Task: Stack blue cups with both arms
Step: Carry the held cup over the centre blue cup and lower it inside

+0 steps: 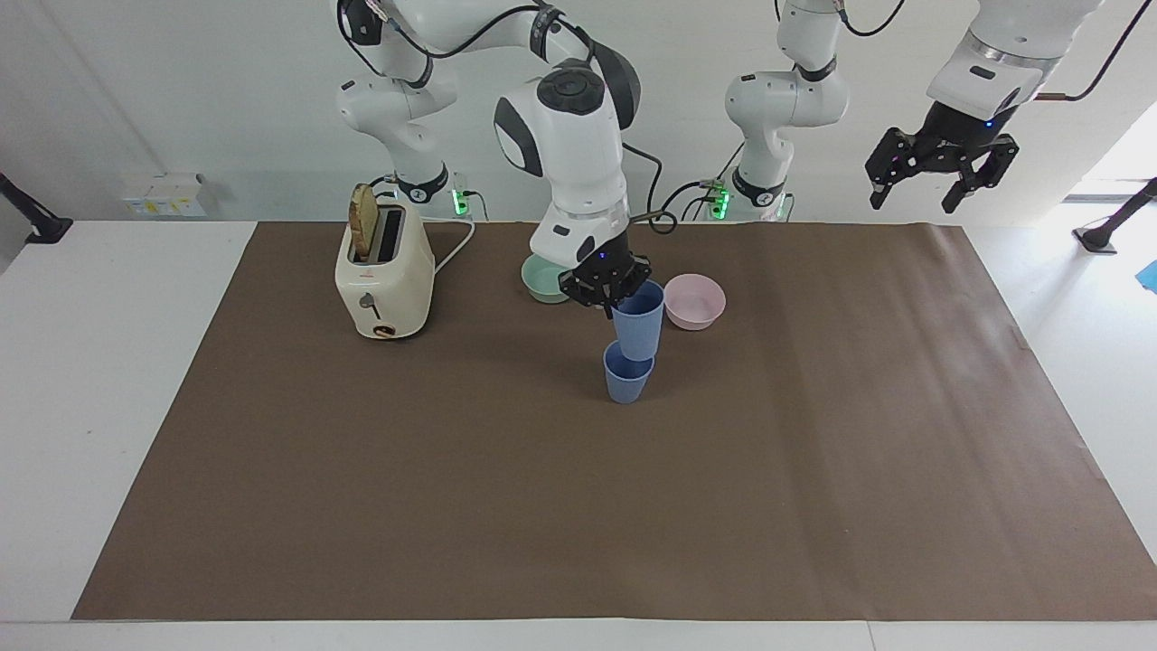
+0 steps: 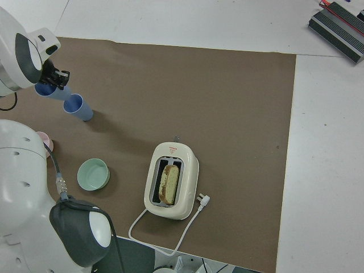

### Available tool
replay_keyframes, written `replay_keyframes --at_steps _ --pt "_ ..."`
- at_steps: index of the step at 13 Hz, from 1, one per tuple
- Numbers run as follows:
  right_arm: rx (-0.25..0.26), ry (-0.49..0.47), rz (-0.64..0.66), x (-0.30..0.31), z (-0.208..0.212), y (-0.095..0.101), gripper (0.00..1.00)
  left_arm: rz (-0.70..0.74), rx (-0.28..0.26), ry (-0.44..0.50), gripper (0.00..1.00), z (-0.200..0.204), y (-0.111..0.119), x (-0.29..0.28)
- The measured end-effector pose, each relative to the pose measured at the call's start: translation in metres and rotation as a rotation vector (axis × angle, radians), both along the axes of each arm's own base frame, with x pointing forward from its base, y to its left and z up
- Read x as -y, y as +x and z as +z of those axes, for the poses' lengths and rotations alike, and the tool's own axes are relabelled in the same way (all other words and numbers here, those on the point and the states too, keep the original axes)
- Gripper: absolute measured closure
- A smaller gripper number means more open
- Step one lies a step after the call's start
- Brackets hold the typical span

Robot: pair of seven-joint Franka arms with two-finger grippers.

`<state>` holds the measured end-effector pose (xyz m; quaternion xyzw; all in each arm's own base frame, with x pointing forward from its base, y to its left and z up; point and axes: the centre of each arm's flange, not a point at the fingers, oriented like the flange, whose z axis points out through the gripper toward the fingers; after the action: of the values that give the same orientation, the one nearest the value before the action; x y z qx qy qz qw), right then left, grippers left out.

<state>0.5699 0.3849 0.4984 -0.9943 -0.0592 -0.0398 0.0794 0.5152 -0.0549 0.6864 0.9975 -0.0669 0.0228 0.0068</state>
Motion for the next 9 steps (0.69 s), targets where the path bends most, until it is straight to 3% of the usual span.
replay_keyframes --at_steps 9 --pt "-0.069 -0.034 0.003 0.000 -0.023 -0.002 0.94 0.000 0.000 0.000 0.00 0.000 0.000 0.000"
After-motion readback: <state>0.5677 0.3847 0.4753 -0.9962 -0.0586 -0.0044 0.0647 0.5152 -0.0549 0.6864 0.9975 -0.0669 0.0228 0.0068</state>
